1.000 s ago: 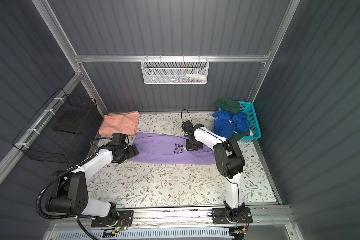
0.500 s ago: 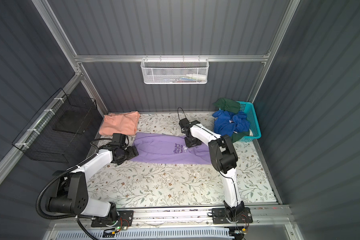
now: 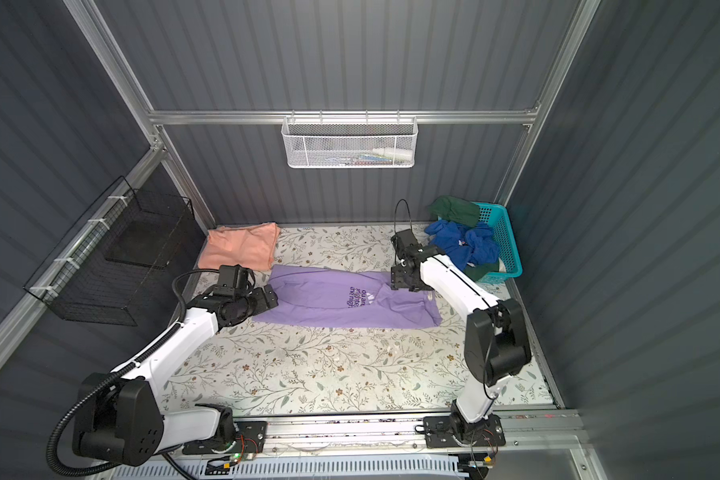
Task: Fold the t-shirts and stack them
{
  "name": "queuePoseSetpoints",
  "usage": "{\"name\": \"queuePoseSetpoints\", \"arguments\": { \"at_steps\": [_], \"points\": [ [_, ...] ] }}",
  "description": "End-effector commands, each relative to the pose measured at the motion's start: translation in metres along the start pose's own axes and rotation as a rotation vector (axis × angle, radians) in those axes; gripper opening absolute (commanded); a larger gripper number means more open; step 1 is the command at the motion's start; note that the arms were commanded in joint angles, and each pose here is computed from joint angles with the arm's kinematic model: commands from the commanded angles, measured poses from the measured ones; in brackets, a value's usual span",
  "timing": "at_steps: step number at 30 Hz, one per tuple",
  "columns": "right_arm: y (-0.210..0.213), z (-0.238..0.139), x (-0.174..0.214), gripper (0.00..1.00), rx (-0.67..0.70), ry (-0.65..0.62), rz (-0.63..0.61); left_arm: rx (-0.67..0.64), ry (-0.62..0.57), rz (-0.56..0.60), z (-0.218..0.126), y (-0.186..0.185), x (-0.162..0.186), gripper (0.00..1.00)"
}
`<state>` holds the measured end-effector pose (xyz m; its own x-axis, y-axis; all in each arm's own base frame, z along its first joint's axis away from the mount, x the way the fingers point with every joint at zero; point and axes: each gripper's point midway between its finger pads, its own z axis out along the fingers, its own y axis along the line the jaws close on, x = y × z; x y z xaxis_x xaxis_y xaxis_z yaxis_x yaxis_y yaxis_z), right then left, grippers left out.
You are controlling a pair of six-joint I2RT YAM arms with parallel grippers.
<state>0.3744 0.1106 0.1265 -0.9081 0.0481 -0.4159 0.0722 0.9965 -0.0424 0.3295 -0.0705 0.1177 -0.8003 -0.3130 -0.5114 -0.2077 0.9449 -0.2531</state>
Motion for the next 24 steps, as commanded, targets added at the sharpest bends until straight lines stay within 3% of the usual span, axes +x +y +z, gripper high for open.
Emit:
{"name": "queuePoseSetpoints", "arguments": {
  "at_steps": [1,5,16,24],
  "points": [
    [0.001,0.016,0.028,0.73,-0.019,0.052,0.065,-0.025,0.022,0.063,0.005,-0.006,0.002,1.0],
    [0.014,0.029,0.053,0.61,-0.099,0.109,0.099,-0.031,0.066,0.082,0.022,-0.012,0.007,1.0],
    [0.022,0.056,0.045,0.65,-0.07,0.122,0.136,0.007,0.068,0.099,0.053,-0.034,-0.009,0.96],
    [0.022,0.084,0.028,0.65,0.017,0.127,0.155,-0.062,0.13,0.163,0.093,-0.029,-0.004,0.95]
  ]
}}
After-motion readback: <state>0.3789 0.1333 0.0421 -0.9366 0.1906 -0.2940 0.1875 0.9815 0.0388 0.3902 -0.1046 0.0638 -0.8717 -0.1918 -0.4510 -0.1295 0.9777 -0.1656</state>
